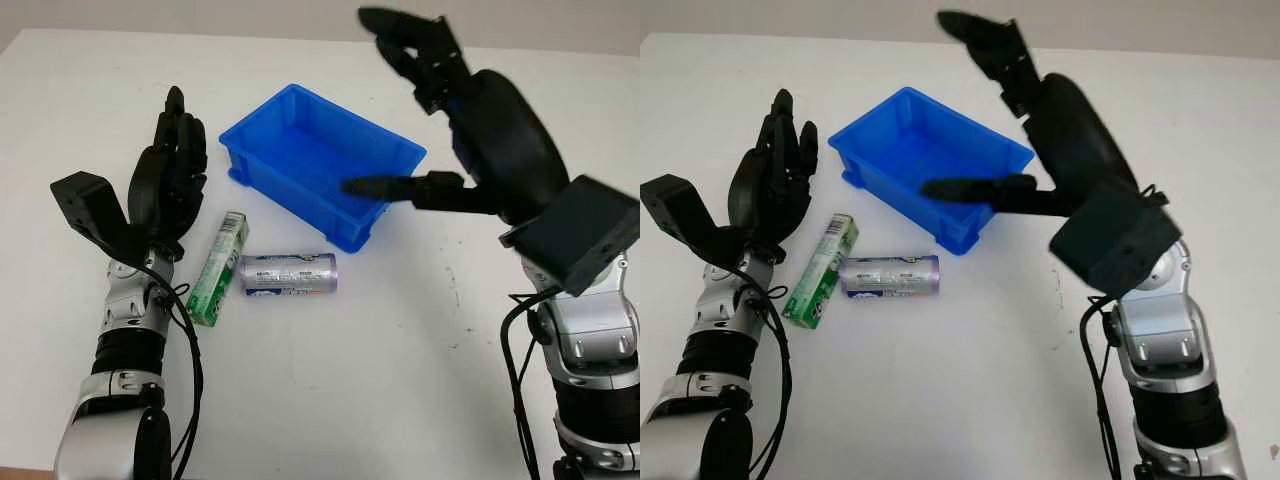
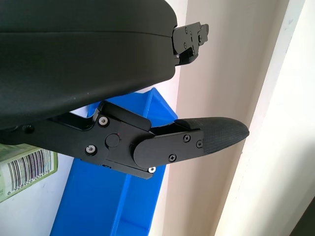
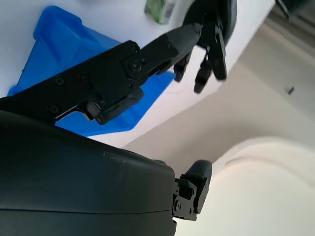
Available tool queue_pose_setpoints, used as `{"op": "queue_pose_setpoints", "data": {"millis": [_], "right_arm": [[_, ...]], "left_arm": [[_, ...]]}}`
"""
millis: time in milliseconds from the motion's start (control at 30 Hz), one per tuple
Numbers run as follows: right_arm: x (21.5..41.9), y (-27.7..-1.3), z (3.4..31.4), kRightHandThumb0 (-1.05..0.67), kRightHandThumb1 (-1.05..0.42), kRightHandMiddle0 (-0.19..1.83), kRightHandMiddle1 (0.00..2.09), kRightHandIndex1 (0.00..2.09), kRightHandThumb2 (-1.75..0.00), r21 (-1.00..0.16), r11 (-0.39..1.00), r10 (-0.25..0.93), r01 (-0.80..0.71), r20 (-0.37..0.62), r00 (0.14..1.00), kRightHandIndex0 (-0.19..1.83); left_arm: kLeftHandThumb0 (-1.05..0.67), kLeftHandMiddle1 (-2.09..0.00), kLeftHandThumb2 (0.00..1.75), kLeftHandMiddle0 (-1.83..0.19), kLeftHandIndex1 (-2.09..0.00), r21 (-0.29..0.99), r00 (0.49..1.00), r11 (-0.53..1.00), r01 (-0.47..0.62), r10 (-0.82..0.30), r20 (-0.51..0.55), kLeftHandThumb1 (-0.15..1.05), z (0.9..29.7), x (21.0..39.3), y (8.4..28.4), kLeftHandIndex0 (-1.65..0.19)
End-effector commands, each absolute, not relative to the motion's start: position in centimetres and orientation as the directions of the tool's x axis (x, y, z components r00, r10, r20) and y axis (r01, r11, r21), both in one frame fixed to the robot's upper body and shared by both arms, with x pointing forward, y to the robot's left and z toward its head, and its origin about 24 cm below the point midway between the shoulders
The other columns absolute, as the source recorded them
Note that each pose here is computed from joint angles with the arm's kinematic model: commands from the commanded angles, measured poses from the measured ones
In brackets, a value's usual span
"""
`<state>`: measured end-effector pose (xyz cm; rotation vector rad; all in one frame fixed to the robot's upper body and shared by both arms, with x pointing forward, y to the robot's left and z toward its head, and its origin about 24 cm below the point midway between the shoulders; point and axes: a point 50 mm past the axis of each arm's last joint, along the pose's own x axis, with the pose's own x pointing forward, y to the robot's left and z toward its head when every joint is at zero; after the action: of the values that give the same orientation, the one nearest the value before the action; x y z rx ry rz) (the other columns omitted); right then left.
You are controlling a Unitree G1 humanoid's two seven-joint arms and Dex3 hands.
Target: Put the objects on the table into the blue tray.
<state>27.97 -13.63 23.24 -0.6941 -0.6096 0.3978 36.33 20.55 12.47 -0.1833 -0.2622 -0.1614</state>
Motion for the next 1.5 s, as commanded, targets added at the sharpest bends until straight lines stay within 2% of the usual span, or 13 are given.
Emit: {"op": "queue_pose_setpoints", "data": {"millis": [0,200,567,667,800,933,1233,1467], "right_arm": [[27.7,-12.9,23.7,-0.71,-0.72,-0.19,1.02,0.29,-0.04,-0.733,0.663,0.579,-0.15,0.377,0.723,0.19],[27.2,-11.9,23.3,-0.72,-0.72,-0.19,1.13,0.36,-0.05,-0.805,0.562,0.668,-0.188,0.308,0.678,0.19],[27.3,-9.9,20.8,-0.68,-0.74,-0.19,1.13,0.46,-0.06,-0.854,0.447,0.757,-0.266,0.203,0.621,0.13],[27.5,-9.6,20.0,-0.71,-0.74,-0.19,1.19,0.58,-0.05,-0.86,0.435,0.766,-0.268,0.197,0.612,0.11],[28.1,-9.3,18.7,-0.7,-0.72,-0.19,1.3,0.98,-0.05,-0.856,0.431,0.772,-0.285,0.186,0.607,-0.07],[28.6,-9.1,17.6,-0.71,-0.71,-0.19,1.36,1.17,-0.05,-0.875,0.403,0.773,-0.269,0.167,0.613,-0.14],[29.6,-9.0,14.9,-0.65,-0.67,-0.19,1.36,1.26,-0.05,-0.895,0.349,0.761,-0.276,0.099,0.641,-0.19],[29.8,-9.3,13.7,-0.54,-0.65,-0.12,1.37,1.33,-0.05,-0.899,0.335,0.761,-0.282,0.082,0.644,-0.11]], "left_arm": [[-0.77,0.0,0.57,0.19,0.0,-0.139,0.953,0.975,0.171,-0.128,0.274,1.05,12.5,36.3,21.1,0.19],[-0.77,0.0,0.58,0.19,0.0,-0.144,0.951,0.973,0.182,-0.137,0.277,1.05,12.6,36.3,21.0,0.19],[-0.77,0.0,0.56,0.19,0.0,-0.142,0.952,0.975,0.171,-0.127,0.278,1.05,12.7,36.4,20.8,0.19],[-0.77,0.0,0.57,0.19,0.0,-0.136,0.951,0.975,0.176,-0.132,0.28,1.05,12.7,36.4,20.8,0.19],[-0.77,0.0,0.57,0.19,0.0,-0.139,0.95,0.974,0.177,-0.132,0.281,1.05,12.6,36.3,20.8,0.19],[-0.77,0.0,0.57,0.19,0.0,-0.144,0.952,0.973,0.179,-0.134,0.277,1.05,12.5,36.2,20.8,0.19],[-0.77,0.0,0.57,0.19,0.0,-0.151,0.954,0.972,0.182,-0.137,0.268,1.05,12.2,36.0,20.7,0.19],[-0.77,0.0,0.56,0.19,0.0,-0.152,0.953,0.971,0.183,-0.137,0.269,1.05,12.3,36.0,20.8,0.19]]}}
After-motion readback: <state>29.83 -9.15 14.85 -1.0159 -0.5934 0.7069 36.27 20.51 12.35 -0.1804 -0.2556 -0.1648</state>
